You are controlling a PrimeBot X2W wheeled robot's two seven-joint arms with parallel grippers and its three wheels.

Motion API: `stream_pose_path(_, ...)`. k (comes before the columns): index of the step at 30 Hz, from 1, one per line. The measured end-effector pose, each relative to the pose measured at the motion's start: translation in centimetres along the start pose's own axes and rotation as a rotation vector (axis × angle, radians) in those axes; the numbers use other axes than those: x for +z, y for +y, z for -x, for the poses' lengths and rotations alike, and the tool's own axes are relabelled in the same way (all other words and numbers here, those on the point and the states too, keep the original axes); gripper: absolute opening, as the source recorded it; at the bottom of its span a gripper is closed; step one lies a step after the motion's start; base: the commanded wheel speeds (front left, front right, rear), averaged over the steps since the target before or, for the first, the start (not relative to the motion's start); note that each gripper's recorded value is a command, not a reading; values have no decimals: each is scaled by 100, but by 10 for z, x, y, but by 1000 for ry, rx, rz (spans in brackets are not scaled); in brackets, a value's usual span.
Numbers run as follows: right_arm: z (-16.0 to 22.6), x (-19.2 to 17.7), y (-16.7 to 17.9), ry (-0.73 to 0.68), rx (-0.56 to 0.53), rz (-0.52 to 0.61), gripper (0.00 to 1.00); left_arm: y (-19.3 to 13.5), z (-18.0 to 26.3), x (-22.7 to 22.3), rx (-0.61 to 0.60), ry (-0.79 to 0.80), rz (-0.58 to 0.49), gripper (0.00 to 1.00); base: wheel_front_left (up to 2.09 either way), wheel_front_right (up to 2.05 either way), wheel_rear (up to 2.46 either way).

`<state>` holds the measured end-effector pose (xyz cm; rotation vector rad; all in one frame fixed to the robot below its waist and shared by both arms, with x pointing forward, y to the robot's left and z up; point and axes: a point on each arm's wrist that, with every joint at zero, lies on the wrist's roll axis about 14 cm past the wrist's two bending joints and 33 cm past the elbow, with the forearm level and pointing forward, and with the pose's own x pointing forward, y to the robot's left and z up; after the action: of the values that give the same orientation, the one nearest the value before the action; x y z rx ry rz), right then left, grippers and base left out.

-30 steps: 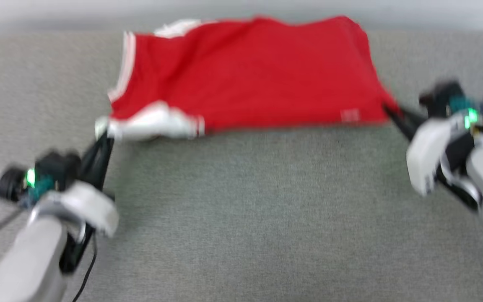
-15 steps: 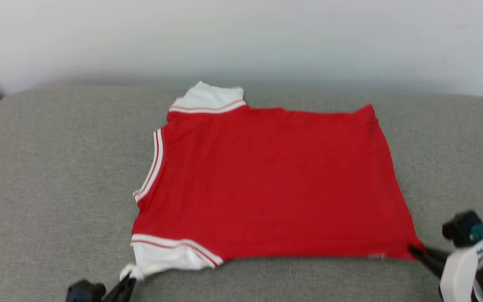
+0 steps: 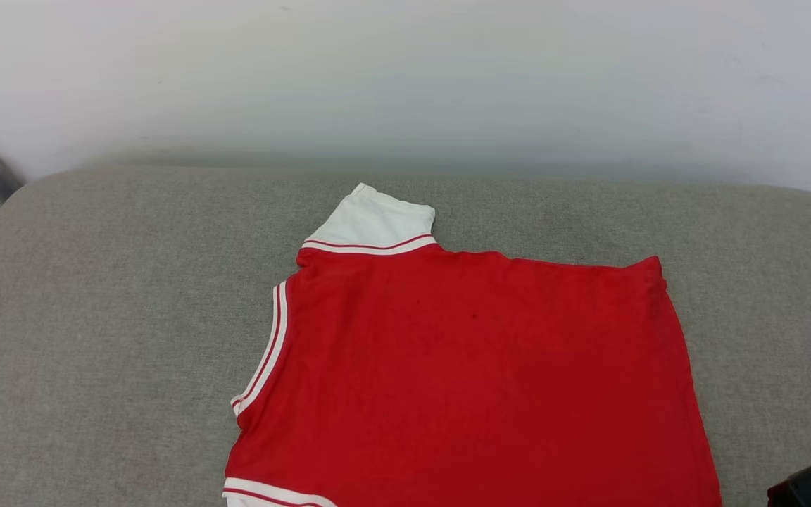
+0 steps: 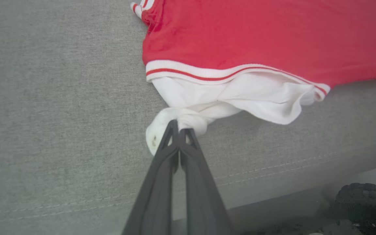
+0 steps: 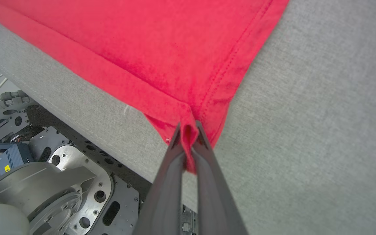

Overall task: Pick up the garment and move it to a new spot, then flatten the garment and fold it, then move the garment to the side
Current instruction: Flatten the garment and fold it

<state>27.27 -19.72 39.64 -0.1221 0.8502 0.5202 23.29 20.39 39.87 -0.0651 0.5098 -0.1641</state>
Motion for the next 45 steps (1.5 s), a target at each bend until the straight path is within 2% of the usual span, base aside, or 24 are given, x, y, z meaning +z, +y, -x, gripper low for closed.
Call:
stream_pose_path(6, 4, 11, 0, -32, -27, -9, 0, -3, -5, 7, -25, 2, -42, 0, 0, 0, 0)
stream_pose_path(9, 4, 24, -2, -69, -37, -19, 0, -7, -16, 22, -56, -30, -111, 0, 0, 0, 0)
stream_pose_path(24, -5, 88, -27, -206, -91, -1, 0, -6, -97, 128, -165, -210, -388, 0, 0, 0, 0)
stream_pose_path(29, -18, 101, -39, -197, -101, 6, 0, -7, -129, 146, -183, -216, -427, 0, 0, 0, 0)
stream_pose_path(36, -51, 99, -51, -123, -93, -12, 0, -2, -171, 129, -206, -128, -449, 0, 0, 0, 0)
stream_pose_path(45, -87, 71, -59, 3, -76, -39, 0, 12, -196, 87, -201, 2, -415, 0, 0, 0, 0)
